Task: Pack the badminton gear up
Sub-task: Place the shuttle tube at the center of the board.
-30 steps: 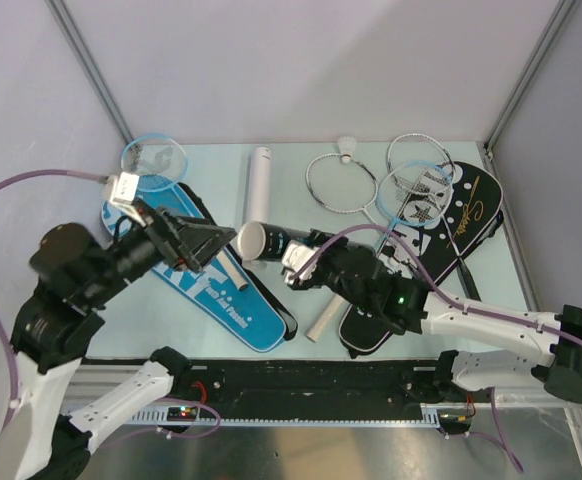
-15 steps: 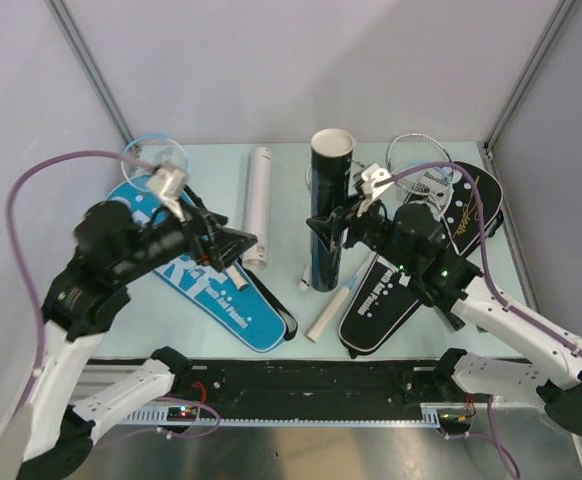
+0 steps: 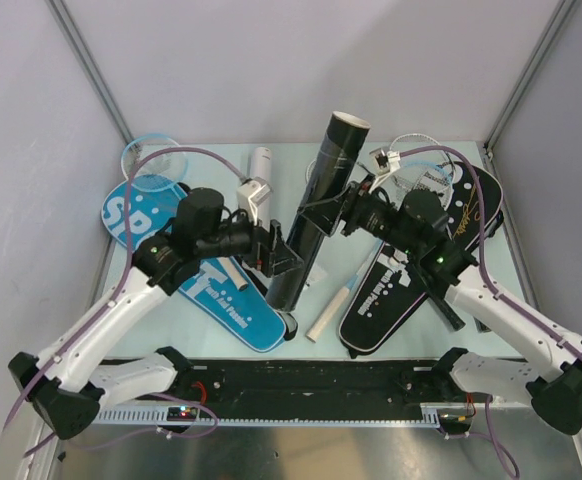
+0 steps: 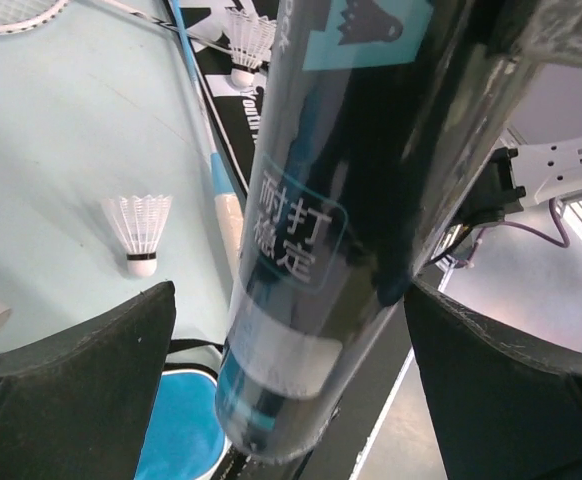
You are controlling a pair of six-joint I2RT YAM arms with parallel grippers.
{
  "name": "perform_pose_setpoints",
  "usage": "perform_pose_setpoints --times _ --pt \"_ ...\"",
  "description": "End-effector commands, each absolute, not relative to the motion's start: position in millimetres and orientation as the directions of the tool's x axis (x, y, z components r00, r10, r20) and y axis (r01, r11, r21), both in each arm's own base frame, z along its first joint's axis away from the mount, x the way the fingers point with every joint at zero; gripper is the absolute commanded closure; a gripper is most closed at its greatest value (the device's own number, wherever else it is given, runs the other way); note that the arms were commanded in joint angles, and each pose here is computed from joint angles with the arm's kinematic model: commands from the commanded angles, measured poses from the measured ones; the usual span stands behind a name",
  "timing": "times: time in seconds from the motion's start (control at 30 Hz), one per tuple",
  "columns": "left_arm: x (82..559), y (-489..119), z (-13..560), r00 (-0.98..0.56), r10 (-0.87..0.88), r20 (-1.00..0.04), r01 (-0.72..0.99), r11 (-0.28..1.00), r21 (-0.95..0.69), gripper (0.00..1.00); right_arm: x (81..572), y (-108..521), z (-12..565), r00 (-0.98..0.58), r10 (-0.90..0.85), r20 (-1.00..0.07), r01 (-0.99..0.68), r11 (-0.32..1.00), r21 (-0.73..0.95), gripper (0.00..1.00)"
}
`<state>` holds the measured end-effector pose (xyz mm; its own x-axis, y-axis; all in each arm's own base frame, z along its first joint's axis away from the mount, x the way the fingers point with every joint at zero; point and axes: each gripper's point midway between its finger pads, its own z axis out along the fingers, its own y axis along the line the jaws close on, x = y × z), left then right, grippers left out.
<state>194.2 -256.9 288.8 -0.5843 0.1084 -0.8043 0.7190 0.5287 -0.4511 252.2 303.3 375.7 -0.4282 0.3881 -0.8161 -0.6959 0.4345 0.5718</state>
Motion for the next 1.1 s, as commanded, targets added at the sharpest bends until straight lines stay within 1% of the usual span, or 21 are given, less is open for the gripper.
perform_pose_setpoints --times 0.0,0.1,0.2,0.3,0.43,0.47,0.6,0.67,0.7,0.77,0.9,1.07 --pt "205 -274 293 -0.541 0.095 -0.836 0.758 0.485 -0.436 0.01 243 306 429 -0.408 0.507 -0.759 -0.751 0.286 0.595 0.8" --pt "211 -279 287 -0.552 0.099 -0.828 0.753 0.487 -0.443 0.06 247 307 423 -0.426 0.513 -0.746 -0.743 0.272 0.612 0.78" --pt "216 -282 287 -0.551 0.093 -0.829 0.75 0.492 -0.443 0.14 255 306 416 -0.437 0.521 -0.733 -0.727 0.275 0.629 0.75" --pt "226 -280 284 -0.549 0.08 -0.832 0.727 0.537 -0.428 0.25 271 302 403 -0.443 0.522 -0.729 -0.699 0.309 0.645 0.63" --pt "240 -279 280 -0.554 0.068 -0.83 0.7 0.577 -0.421 0.41 293 296 382 -0.466 0.508 -0.724 -0.663 0.342 0.666 0.51" --pt "242 -281 278 -0.56 0.068 -0.826 0.695 0.581 -0.423 0.43 297 295 377 -0.473 0.506 -0.722 -0.655 0.346 0.672 0.48" --pt "257 -282 270 -0.588 0.05 -0.807 0.653 0.618 -0.438 0.53 311 288 365 -0.486 0.511 -0.709 -0.621 0.369 0.692 0.25" --pt "266 -282 267 -0.602 0.029 -0.798 0.629 0.632 -0.451 0.57 318 281 359 -0.49 0.525 -0.696 -0.588 0.39 0.709 0.17" --pt "269 -282 266 -0.608 0.019 -0.794 0.618 0.639 -0.458 0.59 322 277 355 -0.494 0.533 -0.687 -0.565 0.403 0.72 0.15" --pt "276 -281 263 -0.615 -0.002 -0.789 0.599 0.649 -0.468 0.61 328 269 347 -0.507 0.548 -0.665 -0.513 0.428 0.744 0.13" --pt "289 -279 256 -0.626 -0.035 -0.779 0.557 0.679 -0.479 0.66 337 255 335 -0.527 0.576 -0.625 -0.434 0.45 0.781 0.12" --pt "305 -280 247 -0.641 -0.075 -0.764 0.518 0.693 -0.502 0.73 346 248 322 -0.535 0.571 -0.623 -0.41 0.469 0.782 0.11"
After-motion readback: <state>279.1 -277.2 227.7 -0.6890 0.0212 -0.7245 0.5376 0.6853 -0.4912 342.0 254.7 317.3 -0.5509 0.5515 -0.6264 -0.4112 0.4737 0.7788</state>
